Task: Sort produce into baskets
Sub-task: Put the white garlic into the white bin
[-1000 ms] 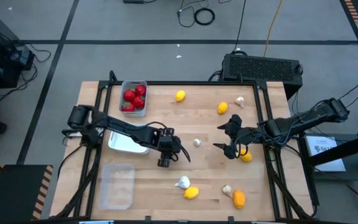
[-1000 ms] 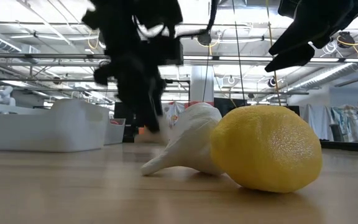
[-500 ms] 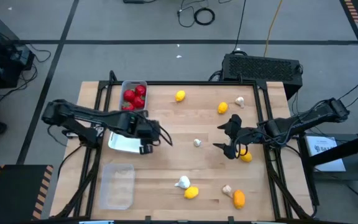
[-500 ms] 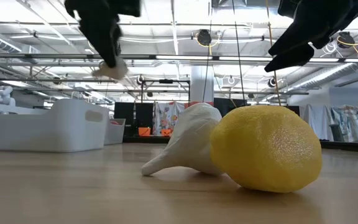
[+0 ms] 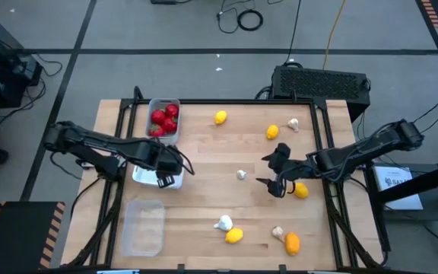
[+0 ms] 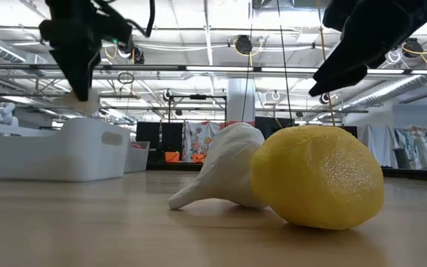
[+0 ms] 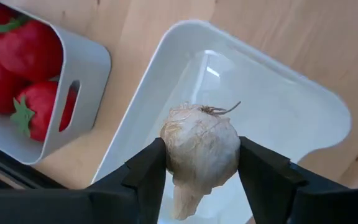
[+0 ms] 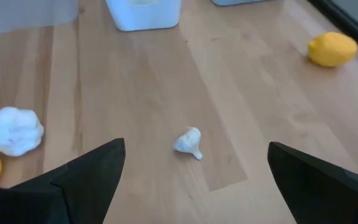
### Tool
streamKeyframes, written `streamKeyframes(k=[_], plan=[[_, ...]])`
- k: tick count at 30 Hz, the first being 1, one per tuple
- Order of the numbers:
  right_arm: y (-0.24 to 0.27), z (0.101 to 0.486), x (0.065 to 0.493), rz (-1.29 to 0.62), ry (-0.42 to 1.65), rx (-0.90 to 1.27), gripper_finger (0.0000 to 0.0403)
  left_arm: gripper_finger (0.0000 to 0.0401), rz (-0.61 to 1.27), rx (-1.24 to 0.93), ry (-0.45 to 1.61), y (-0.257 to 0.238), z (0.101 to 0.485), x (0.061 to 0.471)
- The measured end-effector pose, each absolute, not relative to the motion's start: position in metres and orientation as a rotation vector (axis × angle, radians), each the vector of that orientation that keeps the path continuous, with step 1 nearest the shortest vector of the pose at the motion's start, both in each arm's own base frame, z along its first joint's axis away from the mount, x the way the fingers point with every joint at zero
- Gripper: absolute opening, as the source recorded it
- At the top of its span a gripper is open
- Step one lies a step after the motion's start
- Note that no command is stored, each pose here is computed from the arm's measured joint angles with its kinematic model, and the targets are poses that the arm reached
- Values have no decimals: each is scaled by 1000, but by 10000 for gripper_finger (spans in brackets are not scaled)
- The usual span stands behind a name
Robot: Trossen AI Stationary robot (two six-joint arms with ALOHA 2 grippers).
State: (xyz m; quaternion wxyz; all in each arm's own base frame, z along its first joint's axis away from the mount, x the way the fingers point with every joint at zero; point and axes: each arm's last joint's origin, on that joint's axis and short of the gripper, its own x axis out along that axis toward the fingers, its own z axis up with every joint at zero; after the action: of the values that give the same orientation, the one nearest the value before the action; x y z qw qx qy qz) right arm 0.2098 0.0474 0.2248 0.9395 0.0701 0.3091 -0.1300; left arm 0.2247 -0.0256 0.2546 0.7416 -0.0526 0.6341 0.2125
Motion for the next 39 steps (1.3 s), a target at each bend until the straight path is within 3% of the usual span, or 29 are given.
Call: streamKeyframes(k=[10, 22, 32, 39], plan=[[51, 220, 214, -206, 663, 168, 384, 258, 466, -113, 1400, -26, 251, 227], [57, 215, 230, -114, 619, 157, 384, 263, 309, -162, 1243, -31, 254, 246], [61, 203, 240, -118, 637, 175, 384, 263, 27, -90, 879, -58, 271, 278], [79, 200, 245, -2, 613, 171, 384, 263, -135, -40, 704, -94, 270, 298]])
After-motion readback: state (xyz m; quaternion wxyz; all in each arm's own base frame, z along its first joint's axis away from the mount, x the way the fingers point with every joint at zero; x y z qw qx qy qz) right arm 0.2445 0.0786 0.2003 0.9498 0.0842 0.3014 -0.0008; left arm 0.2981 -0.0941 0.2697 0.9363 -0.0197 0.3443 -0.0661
